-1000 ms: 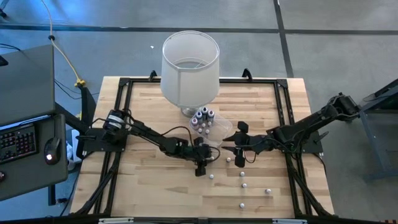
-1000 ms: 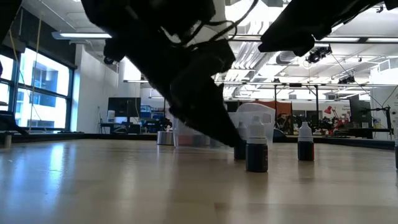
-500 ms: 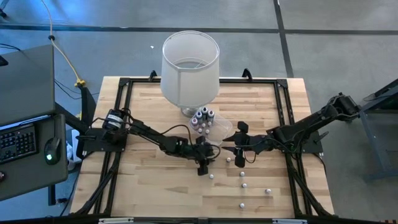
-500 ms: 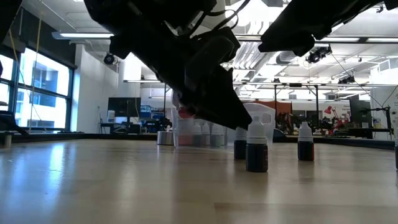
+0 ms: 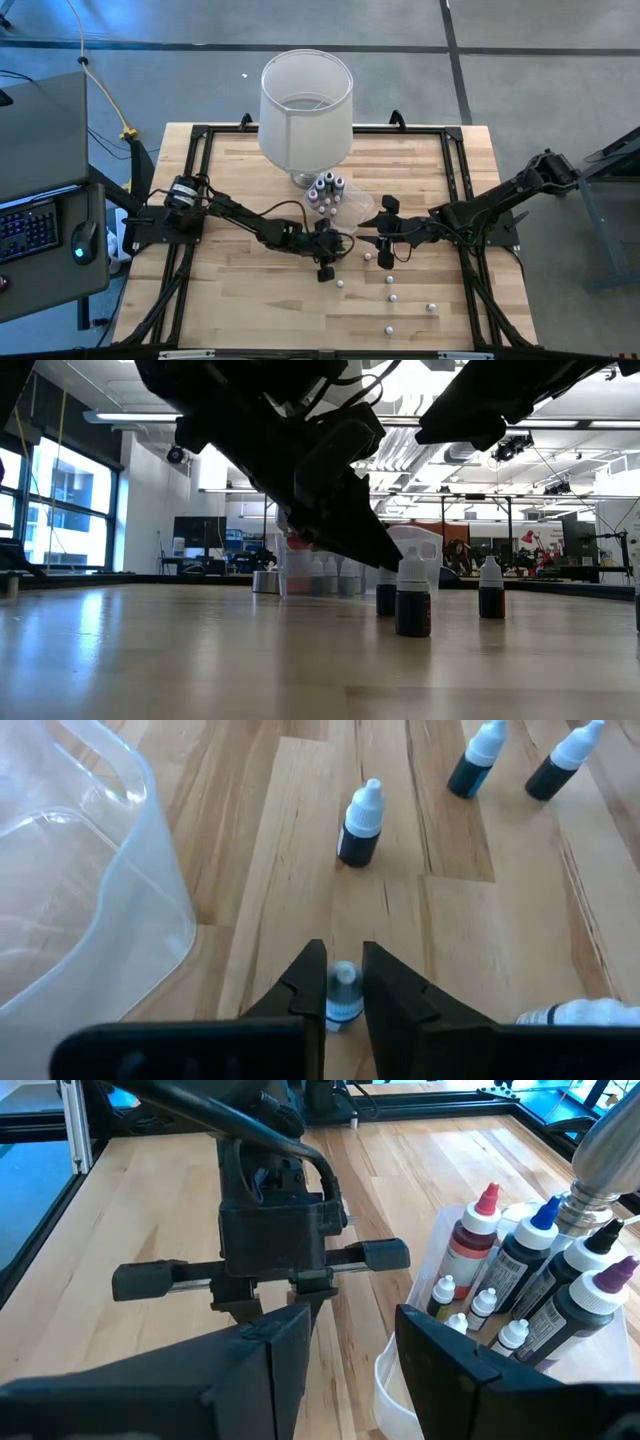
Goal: Pick & Place food coloring
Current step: Put the small dark green food coloring bottle into the transparent bin
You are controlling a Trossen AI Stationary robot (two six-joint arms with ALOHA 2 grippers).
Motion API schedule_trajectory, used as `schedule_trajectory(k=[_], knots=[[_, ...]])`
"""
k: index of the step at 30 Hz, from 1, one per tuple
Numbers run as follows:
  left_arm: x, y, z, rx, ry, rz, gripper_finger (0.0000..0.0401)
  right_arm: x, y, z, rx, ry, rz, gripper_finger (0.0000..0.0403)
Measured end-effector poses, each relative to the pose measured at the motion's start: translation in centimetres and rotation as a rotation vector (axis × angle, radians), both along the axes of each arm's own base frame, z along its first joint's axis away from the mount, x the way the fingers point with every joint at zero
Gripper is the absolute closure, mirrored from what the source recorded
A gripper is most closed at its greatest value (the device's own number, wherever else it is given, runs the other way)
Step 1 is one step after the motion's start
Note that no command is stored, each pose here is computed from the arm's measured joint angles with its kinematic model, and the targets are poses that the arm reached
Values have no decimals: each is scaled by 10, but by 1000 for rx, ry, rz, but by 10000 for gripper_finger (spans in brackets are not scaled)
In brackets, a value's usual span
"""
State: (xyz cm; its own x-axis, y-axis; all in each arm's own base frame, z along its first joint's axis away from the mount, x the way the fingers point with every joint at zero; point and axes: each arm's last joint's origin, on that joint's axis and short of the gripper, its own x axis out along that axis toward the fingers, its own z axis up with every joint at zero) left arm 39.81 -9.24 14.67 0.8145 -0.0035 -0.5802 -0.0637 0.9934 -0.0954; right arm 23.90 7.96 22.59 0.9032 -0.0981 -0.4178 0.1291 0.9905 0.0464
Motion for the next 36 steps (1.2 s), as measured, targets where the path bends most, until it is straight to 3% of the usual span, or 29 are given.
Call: schedule_trajectory(k=[7,15,19,28,31,36], knots=[[-14,2,44,-41,-25,-45,365,0,0,0,25,-1,-5,261],[-39,12,94,90,-74,42,365,0,1,0,31,1,6,261],[-37,26,90,141,-52,116,365,0,1,0,31,1,6,261],[-29,75,75,70,18,236,365,0,1,-1,35,11,21,261],[-27,80,78,46,-15,262,365,0,1,-1,39,14,30,261],[-30,80,54,56,14,309,365,0,1,-1,38,15,30,261]])
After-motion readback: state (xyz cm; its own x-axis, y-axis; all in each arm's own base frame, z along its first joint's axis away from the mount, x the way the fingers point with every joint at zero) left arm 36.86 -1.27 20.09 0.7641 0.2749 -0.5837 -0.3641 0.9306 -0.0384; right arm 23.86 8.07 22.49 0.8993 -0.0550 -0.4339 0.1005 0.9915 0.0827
